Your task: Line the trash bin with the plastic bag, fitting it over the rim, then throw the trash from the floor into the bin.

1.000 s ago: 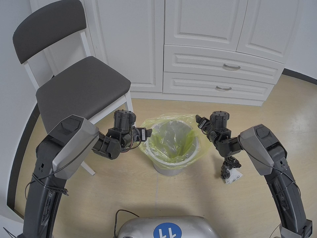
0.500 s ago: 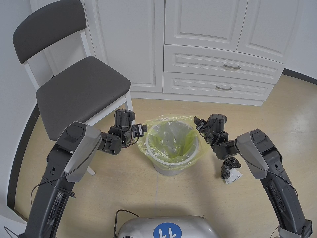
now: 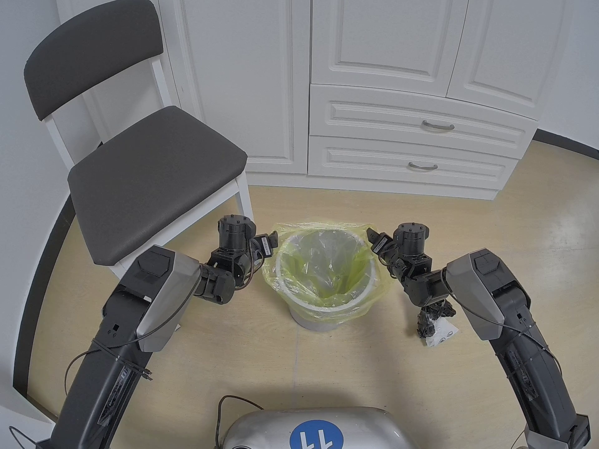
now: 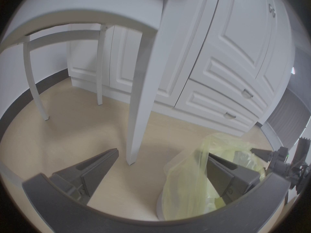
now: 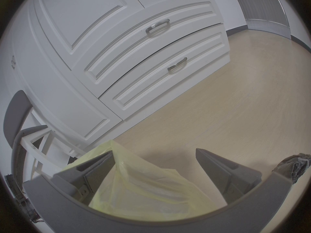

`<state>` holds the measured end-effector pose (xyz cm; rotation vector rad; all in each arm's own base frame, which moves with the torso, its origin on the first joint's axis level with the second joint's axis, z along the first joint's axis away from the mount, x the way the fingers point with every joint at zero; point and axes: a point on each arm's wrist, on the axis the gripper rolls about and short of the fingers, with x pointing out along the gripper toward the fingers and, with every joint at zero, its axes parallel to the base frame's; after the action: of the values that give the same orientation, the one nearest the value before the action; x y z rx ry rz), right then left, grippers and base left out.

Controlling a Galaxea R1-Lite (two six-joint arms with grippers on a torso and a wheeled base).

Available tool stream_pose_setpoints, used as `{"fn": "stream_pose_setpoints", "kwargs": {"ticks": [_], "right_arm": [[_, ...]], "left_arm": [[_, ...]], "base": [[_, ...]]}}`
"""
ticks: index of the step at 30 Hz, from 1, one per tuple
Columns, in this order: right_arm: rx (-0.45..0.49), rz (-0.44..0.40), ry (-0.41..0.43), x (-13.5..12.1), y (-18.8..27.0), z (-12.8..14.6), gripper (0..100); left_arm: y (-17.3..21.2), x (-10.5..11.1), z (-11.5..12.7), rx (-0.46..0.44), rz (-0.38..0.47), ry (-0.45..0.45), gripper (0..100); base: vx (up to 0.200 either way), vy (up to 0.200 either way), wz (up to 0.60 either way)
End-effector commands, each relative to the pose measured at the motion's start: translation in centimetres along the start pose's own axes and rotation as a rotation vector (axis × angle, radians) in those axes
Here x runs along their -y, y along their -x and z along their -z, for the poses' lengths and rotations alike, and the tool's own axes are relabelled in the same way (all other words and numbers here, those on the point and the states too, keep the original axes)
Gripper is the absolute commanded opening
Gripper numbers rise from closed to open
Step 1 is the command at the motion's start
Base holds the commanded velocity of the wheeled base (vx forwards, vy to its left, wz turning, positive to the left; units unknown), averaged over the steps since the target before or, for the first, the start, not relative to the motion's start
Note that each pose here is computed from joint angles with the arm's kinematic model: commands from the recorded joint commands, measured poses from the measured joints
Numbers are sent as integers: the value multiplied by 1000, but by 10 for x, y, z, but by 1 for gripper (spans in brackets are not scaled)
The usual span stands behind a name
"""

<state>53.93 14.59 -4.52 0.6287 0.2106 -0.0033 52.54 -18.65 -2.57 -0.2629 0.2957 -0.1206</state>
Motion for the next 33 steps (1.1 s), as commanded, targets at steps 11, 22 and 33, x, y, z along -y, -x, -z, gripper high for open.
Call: {"fn": "stream_pose_setpoints", "kwargs": {"ticks": [11, 22, 33], "right_arm": [[-36, -6, 2, -4, 2, 2, 100], [-250, -44, 79, 1, 40, -1, 100], [-165, -109, 105, 7, 32, 9, 100]], "left_arm": [[-4, -5, 4, 44, 24, 22, 100], [-1, -3, -6, 65, 21, 25, 100], [-2, -7, -7, 76, 25, 27, 100]], "base": [[0, 0, 0], [0, 0, 0], [0, 0, 0]]}}
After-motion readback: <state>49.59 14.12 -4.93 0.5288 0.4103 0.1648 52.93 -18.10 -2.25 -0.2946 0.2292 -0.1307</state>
